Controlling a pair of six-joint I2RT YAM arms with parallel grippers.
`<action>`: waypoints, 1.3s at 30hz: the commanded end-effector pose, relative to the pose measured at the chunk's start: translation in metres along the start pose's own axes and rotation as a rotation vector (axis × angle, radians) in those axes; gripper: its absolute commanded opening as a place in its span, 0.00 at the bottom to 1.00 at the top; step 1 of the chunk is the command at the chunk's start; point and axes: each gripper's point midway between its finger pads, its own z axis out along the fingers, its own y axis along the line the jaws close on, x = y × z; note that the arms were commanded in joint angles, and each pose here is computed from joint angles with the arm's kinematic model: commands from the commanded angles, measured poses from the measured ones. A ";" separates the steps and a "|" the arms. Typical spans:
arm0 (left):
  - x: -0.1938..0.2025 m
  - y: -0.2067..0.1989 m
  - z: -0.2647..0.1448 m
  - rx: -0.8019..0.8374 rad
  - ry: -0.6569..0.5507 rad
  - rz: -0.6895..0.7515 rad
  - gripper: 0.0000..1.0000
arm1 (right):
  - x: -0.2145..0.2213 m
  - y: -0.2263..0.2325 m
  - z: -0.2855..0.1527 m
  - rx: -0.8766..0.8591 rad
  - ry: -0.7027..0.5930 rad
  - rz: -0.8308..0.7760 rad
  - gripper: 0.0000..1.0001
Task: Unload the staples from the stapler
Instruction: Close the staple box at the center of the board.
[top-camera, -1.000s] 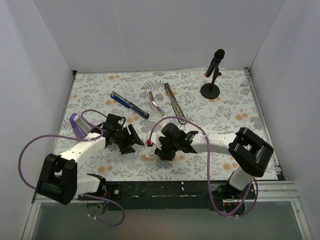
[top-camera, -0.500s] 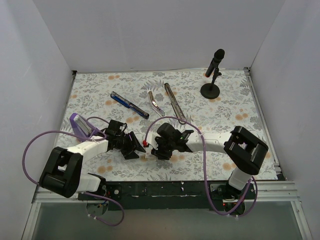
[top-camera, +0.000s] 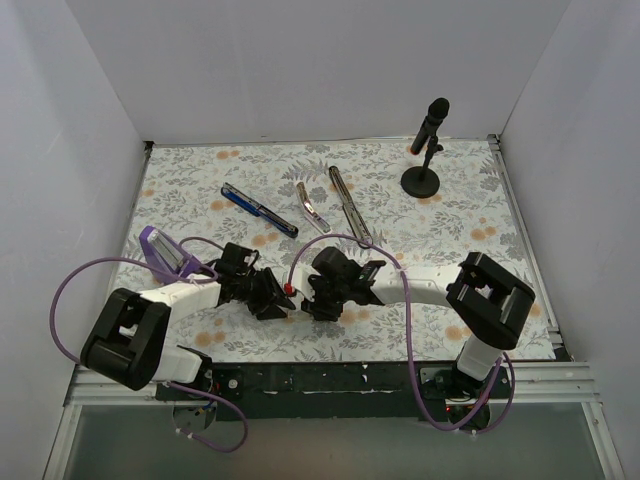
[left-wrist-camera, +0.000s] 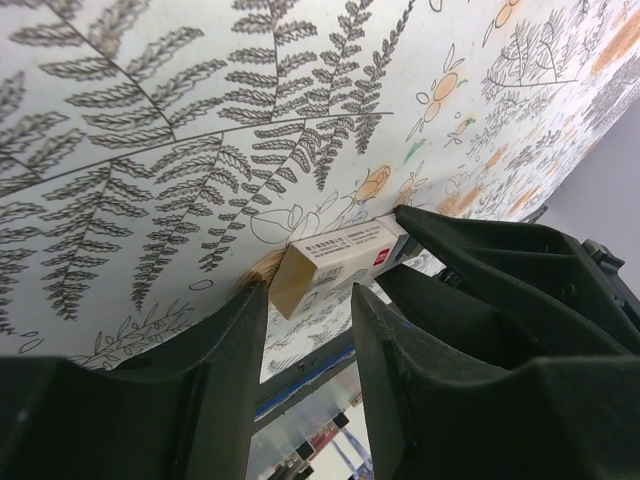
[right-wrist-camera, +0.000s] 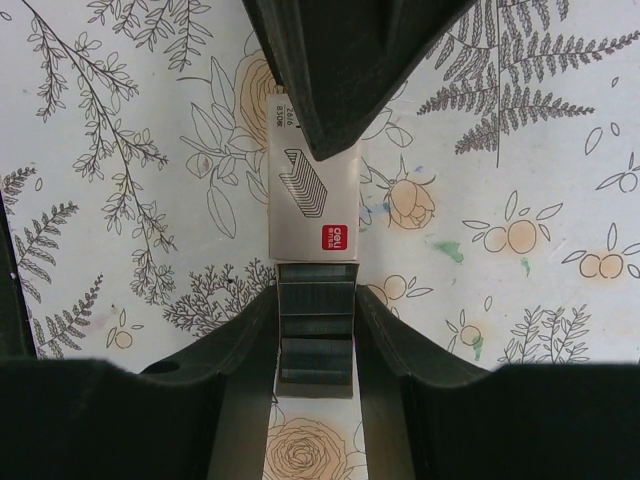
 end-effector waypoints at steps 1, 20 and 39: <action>0.007 0.003 0.004 -0.003 0.016 -0.001 0.38 | 0.013 0.021 0.006 -0.091 0.056 0.016 0.41; 0.013 0.009 0.009 -0.022 0.026 -0.001 0.34 | 0.011 0.020 0.011 -0.095 0.060 0.051 0.41; 0.020 -0.003 0.014 -0.018 0.037 0.020 0.33 | 0.001 0.010 0.009 -0.051 0.069 0.080 0.41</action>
